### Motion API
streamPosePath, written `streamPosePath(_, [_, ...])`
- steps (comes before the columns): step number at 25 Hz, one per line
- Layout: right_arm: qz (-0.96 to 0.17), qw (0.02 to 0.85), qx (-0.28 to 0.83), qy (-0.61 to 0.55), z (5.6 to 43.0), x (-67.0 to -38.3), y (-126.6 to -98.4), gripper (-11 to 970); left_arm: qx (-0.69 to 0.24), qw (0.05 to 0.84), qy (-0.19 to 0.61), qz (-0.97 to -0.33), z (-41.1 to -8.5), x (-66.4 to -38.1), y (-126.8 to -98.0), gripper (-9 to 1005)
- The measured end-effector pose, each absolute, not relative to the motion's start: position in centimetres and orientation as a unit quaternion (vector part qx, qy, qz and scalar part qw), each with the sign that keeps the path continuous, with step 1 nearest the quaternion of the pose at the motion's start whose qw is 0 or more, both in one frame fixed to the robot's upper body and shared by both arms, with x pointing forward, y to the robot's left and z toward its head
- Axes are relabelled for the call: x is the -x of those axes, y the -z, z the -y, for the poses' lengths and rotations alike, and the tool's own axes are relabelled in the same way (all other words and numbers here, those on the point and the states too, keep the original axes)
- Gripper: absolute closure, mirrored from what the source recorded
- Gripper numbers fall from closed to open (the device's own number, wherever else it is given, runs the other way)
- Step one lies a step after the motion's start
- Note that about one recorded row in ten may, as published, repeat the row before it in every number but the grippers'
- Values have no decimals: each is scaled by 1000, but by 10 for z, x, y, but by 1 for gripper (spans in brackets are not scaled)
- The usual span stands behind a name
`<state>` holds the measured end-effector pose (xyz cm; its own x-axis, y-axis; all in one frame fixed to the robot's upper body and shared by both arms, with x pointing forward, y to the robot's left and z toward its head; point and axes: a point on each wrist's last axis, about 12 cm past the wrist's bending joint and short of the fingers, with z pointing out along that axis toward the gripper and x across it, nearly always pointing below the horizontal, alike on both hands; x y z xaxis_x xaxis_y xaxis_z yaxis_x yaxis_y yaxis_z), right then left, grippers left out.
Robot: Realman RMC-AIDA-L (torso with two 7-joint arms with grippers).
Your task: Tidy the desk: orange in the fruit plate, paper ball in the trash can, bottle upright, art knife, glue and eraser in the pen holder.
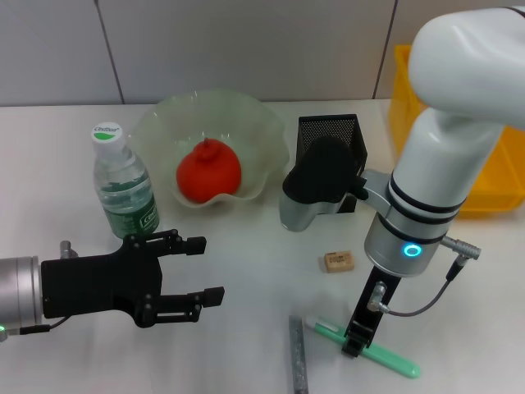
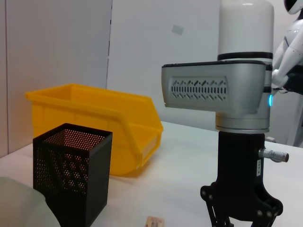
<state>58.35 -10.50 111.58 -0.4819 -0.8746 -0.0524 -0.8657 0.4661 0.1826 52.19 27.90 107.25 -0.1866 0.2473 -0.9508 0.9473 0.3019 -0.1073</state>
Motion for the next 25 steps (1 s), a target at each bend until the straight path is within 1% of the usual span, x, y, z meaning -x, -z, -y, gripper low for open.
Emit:
streamPosePath(5, [854, 24, -512, 86, 103, -582, -1116, 756, -448, 454, 385, -667, -279, -522, -1072, 207])
streamPosePath(9, [855, 8, -512, 87, 102, -583, -1120, 768, -448, 454, 385, -667, -279, -522, -1072, 209])
streamPosePath(13, [858, -2, -506, 92, 106, -586, -1131, 781, -448, 454, 384, -667, -279, -522, -1073, 210])
streamPosePath(20, [860, -10, -502, 89, 110, -590, -1138, 789, -448, 455, 384, -667, -280, -522, -1073, 212])
streamPosePath(25, [864, -39, -489, 113, 118, -596, -1150, 788, -447, 455, 384, -667, -280, -522, -1073, 213])
